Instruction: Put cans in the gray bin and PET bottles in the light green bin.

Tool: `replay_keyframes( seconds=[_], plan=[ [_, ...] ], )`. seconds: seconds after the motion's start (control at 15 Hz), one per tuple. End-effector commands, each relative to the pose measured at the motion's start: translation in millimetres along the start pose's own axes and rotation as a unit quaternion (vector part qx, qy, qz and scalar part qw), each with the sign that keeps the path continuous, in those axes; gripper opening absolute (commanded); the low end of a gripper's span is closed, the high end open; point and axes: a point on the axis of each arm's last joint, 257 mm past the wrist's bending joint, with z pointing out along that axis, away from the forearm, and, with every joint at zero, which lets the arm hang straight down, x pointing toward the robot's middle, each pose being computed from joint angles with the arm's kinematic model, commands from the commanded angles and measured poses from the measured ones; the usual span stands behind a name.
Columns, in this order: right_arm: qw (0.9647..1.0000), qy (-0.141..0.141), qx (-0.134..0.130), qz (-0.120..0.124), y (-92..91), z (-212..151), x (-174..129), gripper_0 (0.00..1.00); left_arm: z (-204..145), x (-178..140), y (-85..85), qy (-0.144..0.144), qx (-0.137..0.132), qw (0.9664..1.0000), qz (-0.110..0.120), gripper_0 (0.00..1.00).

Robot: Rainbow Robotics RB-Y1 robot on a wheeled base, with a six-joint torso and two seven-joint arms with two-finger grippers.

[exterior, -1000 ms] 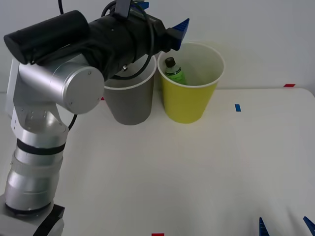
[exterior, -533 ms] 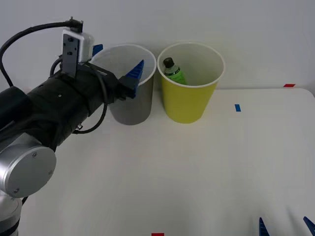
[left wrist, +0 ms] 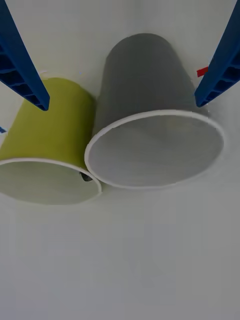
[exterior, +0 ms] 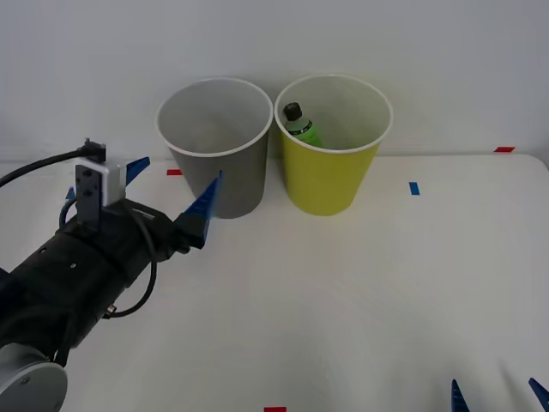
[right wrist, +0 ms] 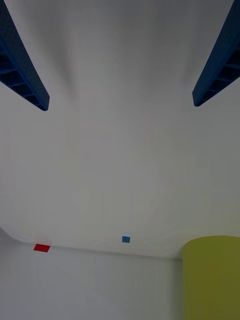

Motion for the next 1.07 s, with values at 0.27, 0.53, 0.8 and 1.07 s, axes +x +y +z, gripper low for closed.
replay_keyframes(
  seconds=[0.27,0.53,0.8,1.07],
  plan=[
    [1.0,0.0,0.0,0.0,0.0,0,0,1.0,-47,53,43.3,0.045,-0.072,0.9959,-0.03,1.0],
    [1.0,0.0,0.0,0.0,0.0,0,0,1.0,-60,81,79.0,0.042,-0.115,0.9924,-0.016,1.0],
    [1.0,0.0,0.0,0.0,0.0,0,0,1.0,-73,116,64.9,0.025,-0.126,0.9903,-0.053,1.0],
    [1.0,0.0,0.0,0.0,0.0,0,0,1.0,-107,157,36.9,0.061,-0.126,0.9884,-0.058,1.0]
  ],
)
